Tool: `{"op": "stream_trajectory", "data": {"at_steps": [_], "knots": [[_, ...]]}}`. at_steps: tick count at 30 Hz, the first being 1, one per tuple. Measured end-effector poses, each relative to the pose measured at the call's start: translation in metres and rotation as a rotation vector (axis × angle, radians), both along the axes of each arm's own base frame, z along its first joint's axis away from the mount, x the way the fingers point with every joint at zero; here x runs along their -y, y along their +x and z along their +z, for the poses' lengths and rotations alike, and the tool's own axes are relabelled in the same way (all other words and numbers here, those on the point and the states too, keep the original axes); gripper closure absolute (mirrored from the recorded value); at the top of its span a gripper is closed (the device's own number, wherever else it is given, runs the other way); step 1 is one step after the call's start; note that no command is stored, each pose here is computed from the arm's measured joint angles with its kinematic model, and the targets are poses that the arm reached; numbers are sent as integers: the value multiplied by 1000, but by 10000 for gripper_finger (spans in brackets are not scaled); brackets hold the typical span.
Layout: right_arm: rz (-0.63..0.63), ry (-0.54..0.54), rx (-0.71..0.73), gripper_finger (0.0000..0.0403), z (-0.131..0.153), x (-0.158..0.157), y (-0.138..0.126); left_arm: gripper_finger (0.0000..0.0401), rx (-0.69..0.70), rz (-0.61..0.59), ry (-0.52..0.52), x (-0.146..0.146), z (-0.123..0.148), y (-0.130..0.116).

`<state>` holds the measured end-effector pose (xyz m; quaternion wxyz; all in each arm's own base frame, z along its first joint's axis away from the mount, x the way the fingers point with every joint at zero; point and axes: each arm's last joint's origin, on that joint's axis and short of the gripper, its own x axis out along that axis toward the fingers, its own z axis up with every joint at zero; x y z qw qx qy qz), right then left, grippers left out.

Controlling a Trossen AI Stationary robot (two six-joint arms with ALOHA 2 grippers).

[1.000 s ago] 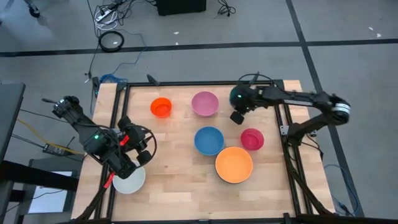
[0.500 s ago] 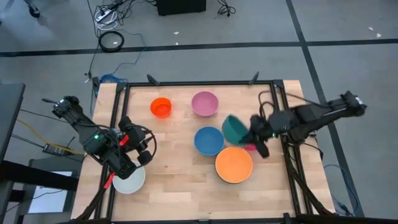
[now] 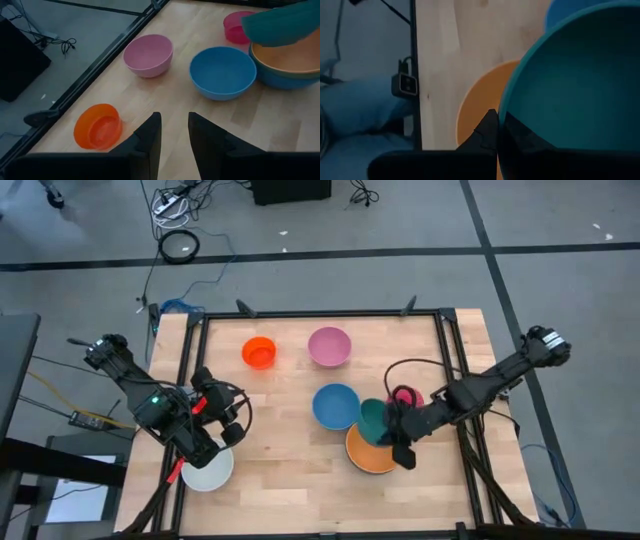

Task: Nest bowls inside each other
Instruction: Stack the green bowl on top of the yellow bowl, then stack the blue bowl on top of the green bowl

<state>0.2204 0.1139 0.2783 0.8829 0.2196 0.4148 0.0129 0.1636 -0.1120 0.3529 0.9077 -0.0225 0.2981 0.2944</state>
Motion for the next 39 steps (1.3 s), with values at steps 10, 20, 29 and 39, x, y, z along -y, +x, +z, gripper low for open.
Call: {"op": "stream_trajectory", "data": {"at_steps": [10,20,29,39], "knots": [[54,45,-93,383,1,-13,3,295,-3,0,3,0,0,0],[25,53,-71,297,-1,-14,8,295,-3,0,3,0,0,0],[45,-109,115,281,19,5,30,295,-1,-4,17,0,0,0],[116,-306,28,232,1,39,98,295,-1,-6,19,0,0,0]]}}
